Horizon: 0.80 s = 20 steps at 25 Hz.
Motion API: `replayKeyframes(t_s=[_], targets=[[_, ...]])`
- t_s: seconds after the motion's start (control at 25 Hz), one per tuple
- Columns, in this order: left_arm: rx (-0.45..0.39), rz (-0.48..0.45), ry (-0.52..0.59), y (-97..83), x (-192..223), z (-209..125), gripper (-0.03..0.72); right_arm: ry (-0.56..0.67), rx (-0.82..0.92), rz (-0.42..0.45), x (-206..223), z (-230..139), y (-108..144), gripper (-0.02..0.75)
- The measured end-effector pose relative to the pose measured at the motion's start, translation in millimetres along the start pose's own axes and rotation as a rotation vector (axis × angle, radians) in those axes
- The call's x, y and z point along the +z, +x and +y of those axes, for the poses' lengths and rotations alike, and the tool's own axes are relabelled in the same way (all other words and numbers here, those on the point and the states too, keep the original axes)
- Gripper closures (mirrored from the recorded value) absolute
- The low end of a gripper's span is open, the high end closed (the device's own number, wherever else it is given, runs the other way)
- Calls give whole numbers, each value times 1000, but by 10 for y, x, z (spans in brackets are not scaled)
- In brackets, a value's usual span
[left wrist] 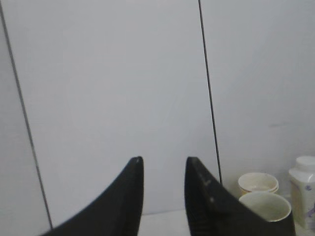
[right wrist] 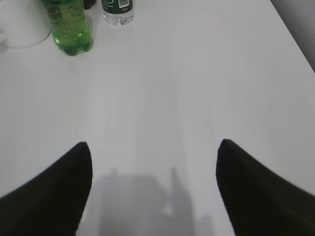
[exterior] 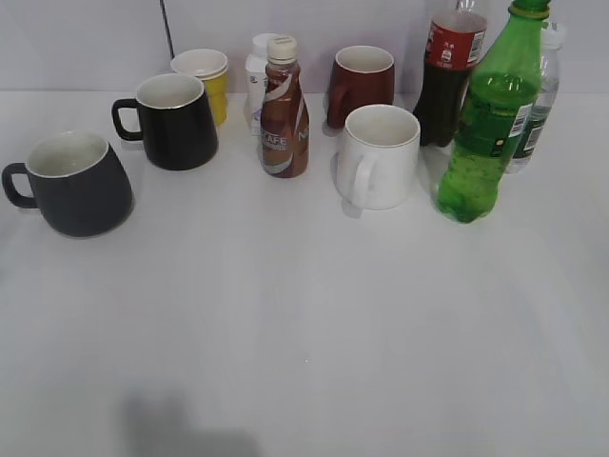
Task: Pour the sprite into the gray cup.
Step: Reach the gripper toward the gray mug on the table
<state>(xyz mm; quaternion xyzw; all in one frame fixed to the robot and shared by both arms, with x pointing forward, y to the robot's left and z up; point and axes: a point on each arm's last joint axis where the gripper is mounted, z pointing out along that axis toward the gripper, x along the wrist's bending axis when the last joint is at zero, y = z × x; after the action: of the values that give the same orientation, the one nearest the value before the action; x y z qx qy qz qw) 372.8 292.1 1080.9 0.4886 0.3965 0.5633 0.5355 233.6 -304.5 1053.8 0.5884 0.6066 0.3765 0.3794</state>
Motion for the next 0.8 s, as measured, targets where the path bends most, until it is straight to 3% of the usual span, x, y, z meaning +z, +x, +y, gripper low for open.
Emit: replayKeyframes(t_s=[0.24, 0.56, 0.8], targets=[[-57, 9, 177, -46, 560, -675, 449, 0, 0, 0, 0, 0, 0, 150], [-53, -32, 471, -152, 735, -1497, 449, 0, 0, 0, 0, 0, 0, 150], [-43, -69, 537, -215, 748, -1813, 449, 0, 0, 0, 0, 0, 0, 150]])
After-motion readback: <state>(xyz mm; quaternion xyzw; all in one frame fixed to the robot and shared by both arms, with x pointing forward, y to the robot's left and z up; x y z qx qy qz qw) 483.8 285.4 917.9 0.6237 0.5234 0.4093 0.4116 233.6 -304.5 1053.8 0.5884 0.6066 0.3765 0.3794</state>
